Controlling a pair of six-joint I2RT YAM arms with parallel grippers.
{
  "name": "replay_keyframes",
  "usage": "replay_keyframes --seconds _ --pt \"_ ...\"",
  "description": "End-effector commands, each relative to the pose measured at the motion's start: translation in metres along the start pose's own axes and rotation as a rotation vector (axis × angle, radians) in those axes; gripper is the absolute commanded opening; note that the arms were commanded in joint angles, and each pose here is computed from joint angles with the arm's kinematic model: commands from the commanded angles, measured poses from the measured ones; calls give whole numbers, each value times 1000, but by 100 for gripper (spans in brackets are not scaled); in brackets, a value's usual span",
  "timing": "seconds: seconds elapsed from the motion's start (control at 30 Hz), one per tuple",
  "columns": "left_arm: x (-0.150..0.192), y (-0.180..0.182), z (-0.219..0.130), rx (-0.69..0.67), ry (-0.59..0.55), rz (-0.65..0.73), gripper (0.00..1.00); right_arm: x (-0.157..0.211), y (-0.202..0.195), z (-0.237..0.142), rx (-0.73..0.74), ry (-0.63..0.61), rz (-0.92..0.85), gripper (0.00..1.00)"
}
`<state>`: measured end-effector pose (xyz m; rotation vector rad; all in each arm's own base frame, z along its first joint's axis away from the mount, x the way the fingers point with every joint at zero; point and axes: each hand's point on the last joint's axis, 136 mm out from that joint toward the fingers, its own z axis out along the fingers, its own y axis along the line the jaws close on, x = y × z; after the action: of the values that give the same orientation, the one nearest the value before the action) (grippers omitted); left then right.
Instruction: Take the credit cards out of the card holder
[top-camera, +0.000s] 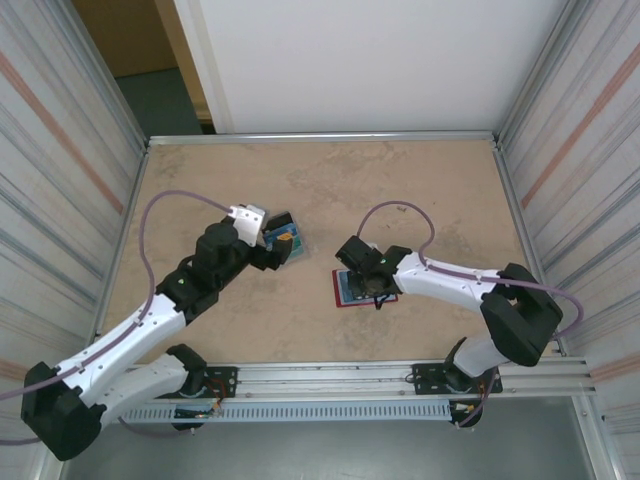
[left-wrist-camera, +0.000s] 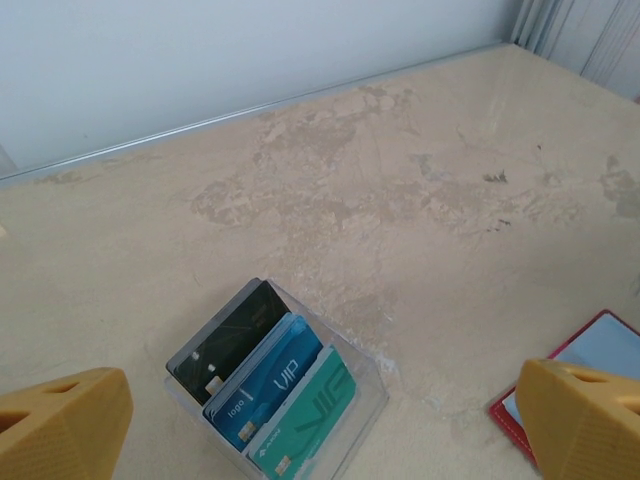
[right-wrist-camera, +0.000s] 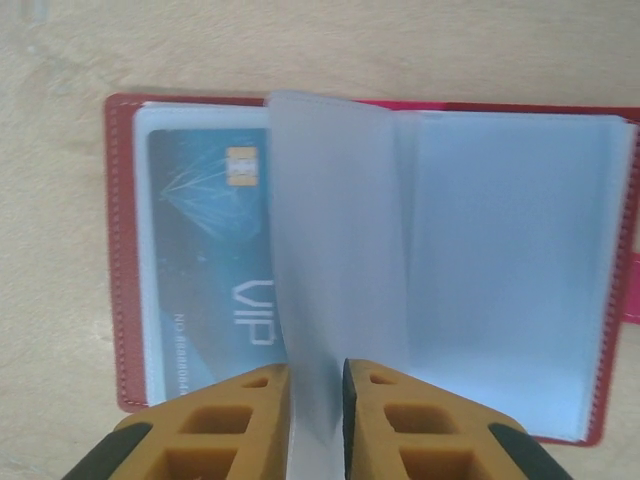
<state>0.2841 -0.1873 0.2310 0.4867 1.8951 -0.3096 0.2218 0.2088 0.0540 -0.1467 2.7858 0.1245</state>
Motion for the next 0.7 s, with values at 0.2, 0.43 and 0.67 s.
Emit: replay_keyframes --seconds 0.2,0.43,0.67 --pt "-3 -14 3 -40 14 81 99 -2 -46 -8 63 -50 140 26" --pt "17 -38 13 -28 69 135 99 1 -72 -4 50 -37 221 26" --pt "44 -73 30 -14 137 169 99 -1 -75 -9 -51 -36 280 24"
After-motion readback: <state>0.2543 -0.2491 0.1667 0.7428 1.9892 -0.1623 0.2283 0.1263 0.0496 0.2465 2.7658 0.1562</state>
